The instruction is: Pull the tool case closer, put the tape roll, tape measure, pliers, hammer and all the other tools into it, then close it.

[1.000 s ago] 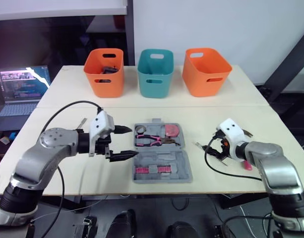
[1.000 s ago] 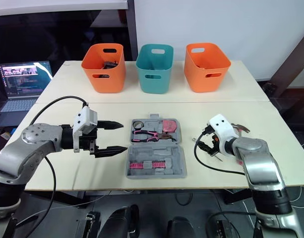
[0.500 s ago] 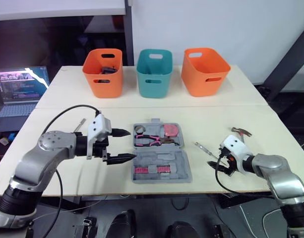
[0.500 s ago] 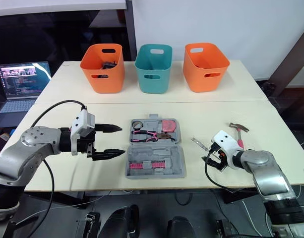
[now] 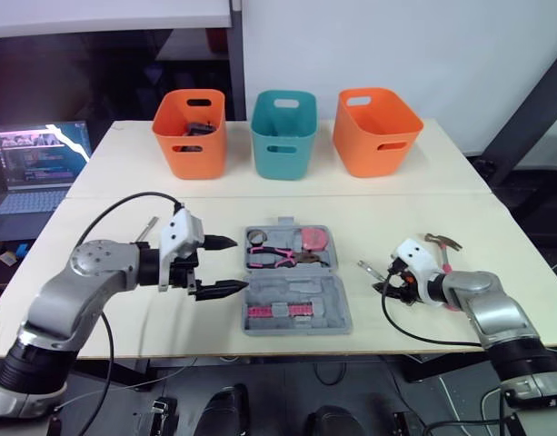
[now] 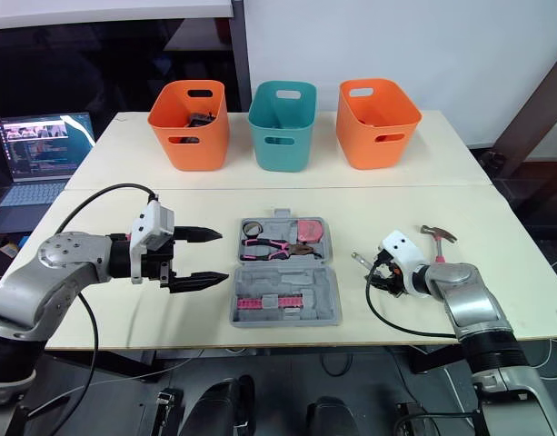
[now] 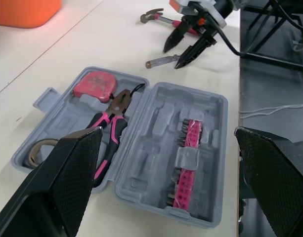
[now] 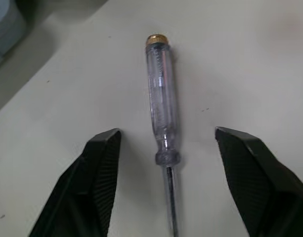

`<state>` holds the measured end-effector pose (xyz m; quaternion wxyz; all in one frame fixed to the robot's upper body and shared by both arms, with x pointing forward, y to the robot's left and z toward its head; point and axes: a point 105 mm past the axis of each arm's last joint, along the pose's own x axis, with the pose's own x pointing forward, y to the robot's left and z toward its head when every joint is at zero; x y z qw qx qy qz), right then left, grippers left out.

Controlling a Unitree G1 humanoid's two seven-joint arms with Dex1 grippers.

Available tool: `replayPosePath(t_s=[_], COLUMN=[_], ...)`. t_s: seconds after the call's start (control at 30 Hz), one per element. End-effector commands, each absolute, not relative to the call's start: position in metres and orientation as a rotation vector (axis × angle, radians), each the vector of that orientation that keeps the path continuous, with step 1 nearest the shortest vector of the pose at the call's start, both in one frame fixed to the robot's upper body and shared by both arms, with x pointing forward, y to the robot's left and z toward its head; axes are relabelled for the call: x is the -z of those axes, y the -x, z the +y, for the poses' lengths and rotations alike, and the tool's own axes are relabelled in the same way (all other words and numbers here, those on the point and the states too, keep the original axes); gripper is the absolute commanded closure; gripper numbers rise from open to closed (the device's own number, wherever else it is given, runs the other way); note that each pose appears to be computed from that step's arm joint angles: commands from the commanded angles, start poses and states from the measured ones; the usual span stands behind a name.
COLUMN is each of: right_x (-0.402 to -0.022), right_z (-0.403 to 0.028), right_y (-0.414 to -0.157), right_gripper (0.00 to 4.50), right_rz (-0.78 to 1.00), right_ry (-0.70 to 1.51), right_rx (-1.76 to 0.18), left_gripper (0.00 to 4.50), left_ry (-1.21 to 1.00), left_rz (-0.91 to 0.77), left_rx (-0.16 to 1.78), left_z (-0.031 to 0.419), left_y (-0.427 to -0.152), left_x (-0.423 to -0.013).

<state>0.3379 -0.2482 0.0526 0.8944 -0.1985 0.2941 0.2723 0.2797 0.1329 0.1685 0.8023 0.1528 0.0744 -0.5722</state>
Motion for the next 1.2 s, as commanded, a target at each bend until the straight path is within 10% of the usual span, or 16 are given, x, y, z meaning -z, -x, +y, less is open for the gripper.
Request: replayPosePath(t_s=[0.03,0.13,0.33,0.8,1.2], right_x=[-0.05,-0.048,-0.053,-0.168,-0.138], right_z=[-0.249,-0.249,-0.247,-0.146,-0.051], right_y=[-0.337,-0.336,-0.335,-0.341,-0.329], right_gripper=[1.35,1.87,4.46,4.5,4.5], right_rz=[0.628,0.641,0.639,0.462,0.705], right_ry=[0.4,0.368,0.337,0.751,0.946], right_rx=[-0.559,-0.546,-0.537,-0.813,-1.118], left_gripper=[0.0,0.0,0.0,0.0,0.0], left_ry=[-0.359,-0.361,-0.366,-0.387,-0.363], left_rz=[0.119,0.118,0.121,0.215,0.262], left_rx=[1.219,1.216,1.216,1.101,0.988], left_z=[0.134,0.134,0.136,0.185,0.211], left_y=[-0.279,-0.279,-0.279,-0.28,-0.263], left_x=[-0.177,-0.178,-0.177,-0.161,-0.145])
